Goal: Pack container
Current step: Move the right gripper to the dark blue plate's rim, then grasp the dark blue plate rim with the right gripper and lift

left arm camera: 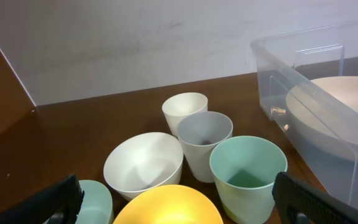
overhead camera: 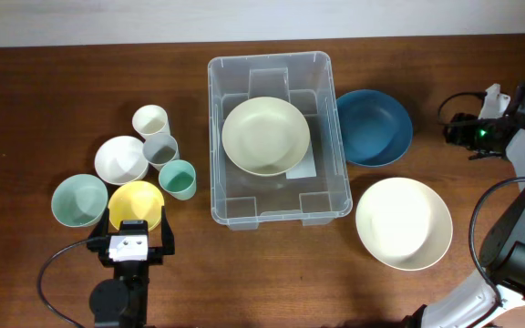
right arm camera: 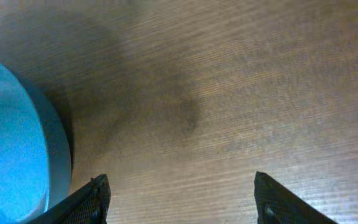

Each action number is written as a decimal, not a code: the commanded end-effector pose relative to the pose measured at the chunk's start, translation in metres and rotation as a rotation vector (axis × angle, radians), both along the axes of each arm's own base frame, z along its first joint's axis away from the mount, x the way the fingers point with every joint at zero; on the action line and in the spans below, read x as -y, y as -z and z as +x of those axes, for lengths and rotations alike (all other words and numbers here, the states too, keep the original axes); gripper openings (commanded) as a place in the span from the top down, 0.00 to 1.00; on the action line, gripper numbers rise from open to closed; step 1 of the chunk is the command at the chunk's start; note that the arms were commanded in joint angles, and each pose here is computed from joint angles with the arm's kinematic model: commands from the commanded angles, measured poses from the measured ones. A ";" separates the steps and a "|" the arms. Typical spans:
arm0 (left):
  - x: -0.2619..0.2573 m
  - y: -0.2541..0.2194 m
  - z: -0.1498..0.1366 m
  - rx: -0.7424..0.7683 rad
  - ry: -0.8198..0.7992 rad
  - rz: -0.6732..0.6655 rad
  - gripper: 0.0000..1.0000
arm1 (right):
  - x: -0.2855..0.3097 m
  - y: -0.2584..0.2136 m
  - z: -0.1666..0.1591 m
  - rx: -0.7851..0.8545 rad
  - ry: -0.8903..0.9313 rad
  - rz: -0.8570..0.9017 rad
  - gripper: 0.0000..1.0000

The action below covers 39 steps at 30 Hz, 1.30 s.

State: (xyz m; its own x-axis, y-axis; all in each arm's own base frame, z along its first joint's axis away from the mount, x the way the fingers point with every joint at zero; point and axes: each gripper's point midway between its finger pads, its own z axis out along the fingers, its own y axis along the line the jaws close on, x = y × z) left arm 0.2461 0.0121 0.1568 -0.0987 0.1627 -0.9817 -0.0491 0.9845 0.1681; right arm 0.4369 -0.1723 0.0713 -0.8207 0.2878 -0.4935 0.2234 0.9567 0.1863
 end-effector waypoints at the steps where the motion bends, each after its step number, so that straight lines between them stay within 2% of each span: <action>1: 0.003 0.002 0.000 0.001 0.016 0.011 0.00 | -0.017 0.008 0.005 0.005 -0.062 0.017 0.31; 9: 0.003 0.002 0.000 0.000 0.016 0.011 0.00 | -0.073 0.014 0.026 0.094 -0.286 0.139 0.30; 14: 0.003 0.002 0.000 0.000 0.016 0.011 0.00 | -0.095 0.018 0.031 0.083 -0.379 0.077 0.30; 24: 0.003 0.002 0.000 0.000 0.016 0.011 0.00 | -0.106 0.053 0.032 -0.034 -0.384 -0.050 0.33; 31: 0.003 0.002 0.000 0.001 0.016 0.011 0.00 | -0.103 0.069 0.034 -0.053 -0.339 -0.031 0.52; 32: 0.003 0.002 0.000 0.001 0.016 0.012 0.00 | -0.102 0.070 0.033 -0.057 -0.334 -0.034 0.57; 35: 0.003 0.002 0.000 0.001 0.016 0.011 0.00 | -0.101 0.074 0.033 -0.065 -0.327 -0.037 0.88; 36: 0.003 0.002 0.000 0.000 0.016 0.011 0.00 | -0.100 0.073 0.033 -0.063 -0.326 -0.037 0.94; 39: 0.003 0.002 0.000 0.001 0.016 0.011 0.00 | -0.094 0.068 0.037 -0.053 -0.286 -0.029 0.96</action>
State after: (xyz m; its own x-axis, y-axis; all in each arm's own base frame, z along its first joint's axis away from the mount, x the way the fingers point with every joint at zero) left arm 0.2461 0.0121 0.1568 -0.0987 0.1627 -0.9817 -0.0491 0.9845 0.1681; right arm 0.4782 -0.0679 0.0115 -0.8777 0.0104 -0.4792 -0.0867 0.9798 0.1801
